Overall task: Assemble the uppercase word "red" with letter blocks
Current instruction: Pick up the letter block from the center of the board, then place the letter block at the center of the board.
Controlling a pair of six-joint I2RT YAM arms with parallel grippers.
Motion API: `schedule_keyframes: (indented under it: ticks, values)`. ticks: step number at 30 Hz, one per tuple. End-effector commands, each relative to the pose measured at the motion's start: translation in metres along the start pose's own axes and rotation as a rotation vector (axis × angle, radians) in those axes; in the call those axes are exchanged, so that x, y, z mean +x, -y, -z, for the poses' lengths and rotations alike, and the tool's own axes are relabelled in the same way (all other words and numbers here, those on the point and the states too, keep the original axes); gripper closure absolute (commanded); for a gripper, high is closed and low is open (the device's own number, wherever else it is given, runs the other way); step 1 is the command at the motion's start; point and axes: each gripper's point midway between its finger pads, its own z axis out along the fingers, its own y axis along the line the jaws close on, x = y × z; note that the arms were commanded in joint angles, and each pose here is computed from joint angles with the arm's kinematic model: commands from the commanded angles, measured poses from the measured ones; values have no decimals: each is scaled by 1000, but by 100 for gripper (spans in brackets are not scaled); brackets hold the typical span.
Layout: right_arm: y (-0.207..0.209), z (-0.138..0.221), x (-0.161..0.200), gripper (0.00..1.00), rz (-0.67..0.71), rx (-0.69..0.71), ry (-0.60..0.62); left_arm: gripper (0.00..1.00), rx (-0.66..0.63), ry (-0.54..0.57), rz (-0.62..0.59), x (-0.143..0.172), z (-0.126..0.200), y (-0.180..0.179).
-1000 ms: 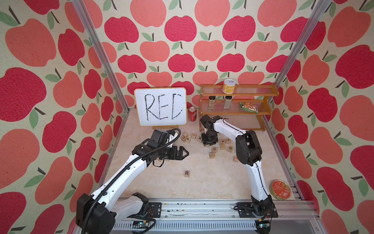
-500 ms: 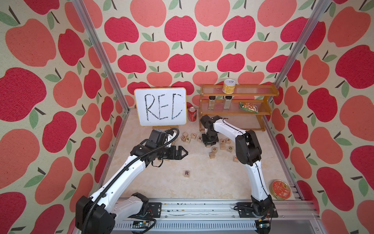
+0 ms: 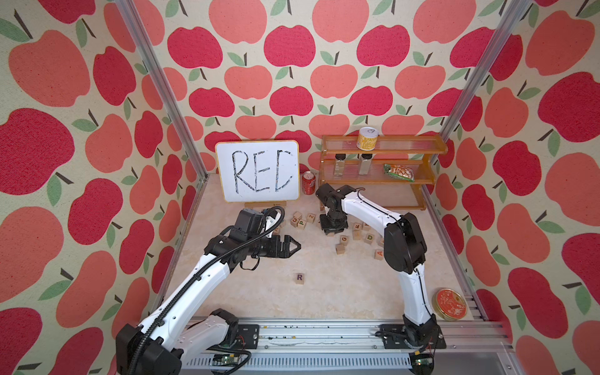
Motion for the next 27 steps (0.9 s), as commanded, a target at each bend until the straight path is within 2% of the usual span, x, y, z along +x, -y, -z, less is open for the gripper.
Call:
schedule_keyframes:
  ticks: [1,13,27]
  values:
    - [2,13,13,86,-32,20,3,1,14,-22,3,11,3,0]
    - [-24,22,48,88,-36,14,19,1,36,-21,7,30,17,4]
    - [-60,16,90,88,-43,10,31,1,70,3,17,45,40,15]
